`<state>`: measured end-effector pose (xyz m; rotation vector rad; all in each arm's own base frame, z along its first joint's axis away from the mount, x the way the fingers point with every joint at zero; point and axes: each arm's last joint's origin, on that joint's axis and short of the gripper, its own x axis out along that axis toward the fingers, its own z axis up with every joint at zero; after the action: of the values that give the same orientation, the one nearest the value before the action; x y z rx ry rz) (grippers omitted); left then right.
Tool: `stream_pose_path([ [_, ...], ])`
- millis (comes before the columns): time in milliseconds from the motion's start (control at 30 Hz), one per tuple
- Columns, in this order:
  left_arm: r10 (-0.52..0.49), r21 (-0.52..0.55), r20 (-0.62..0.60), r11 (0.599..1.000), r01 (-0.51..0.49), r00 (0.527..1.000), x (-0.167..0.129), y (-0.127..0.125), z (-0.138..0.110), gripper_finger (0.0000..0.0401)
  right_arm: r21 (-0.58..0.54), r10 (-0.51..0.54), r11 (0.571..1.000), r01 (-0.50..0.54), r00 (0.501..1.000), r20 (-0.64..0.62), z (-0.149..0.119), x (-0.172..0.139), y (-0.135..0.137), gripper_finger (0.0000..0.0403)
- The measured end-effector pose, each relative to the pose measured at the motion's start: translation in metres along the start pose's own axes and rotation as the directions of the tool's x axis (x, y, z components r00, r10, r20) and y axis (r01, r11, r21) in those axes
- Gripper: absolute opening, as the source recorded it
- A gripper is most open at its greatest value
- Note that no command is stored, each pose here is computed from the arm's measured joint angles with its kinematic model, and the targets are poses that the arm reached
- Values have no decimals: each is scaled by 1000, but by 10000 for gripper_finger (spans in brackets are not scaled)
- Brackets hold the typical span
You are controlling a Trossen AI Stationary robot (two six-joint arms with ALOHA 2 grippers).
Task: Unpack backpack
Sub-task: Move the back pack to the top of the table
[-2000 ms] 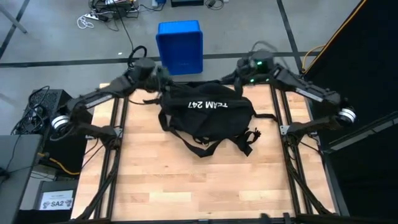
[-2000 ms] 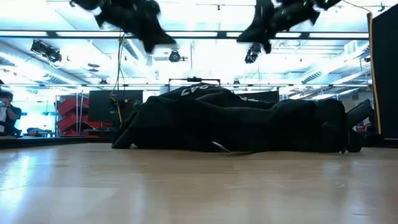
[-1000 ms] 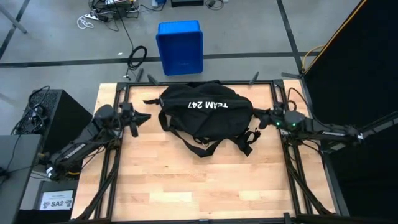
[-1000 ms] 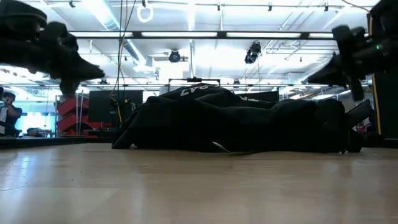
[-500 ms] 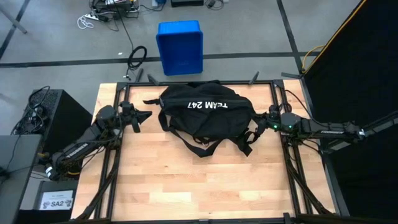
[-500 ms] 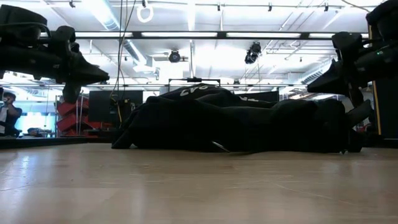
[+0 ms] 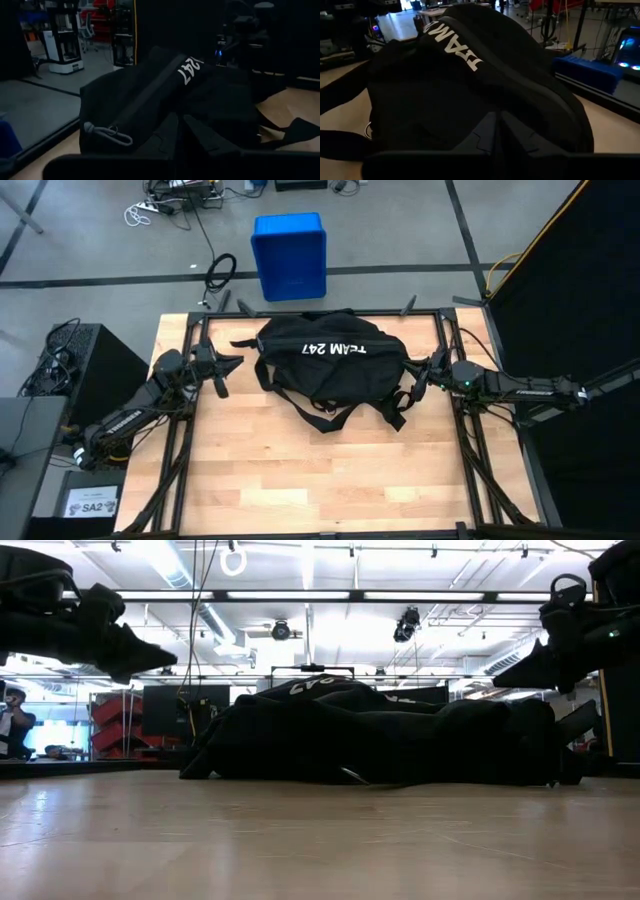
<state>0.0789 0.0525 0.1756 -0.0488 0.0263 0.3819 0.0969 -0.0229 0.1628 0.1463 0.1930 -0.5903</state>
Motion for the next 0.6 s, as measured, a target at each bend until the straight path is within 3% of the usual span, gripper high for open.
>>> stream_pose_path([
  [600,0,1,7,1000,0,1000,0,0,1,0,1,1,1000,-1,1000,3,0,0,0,20],
])
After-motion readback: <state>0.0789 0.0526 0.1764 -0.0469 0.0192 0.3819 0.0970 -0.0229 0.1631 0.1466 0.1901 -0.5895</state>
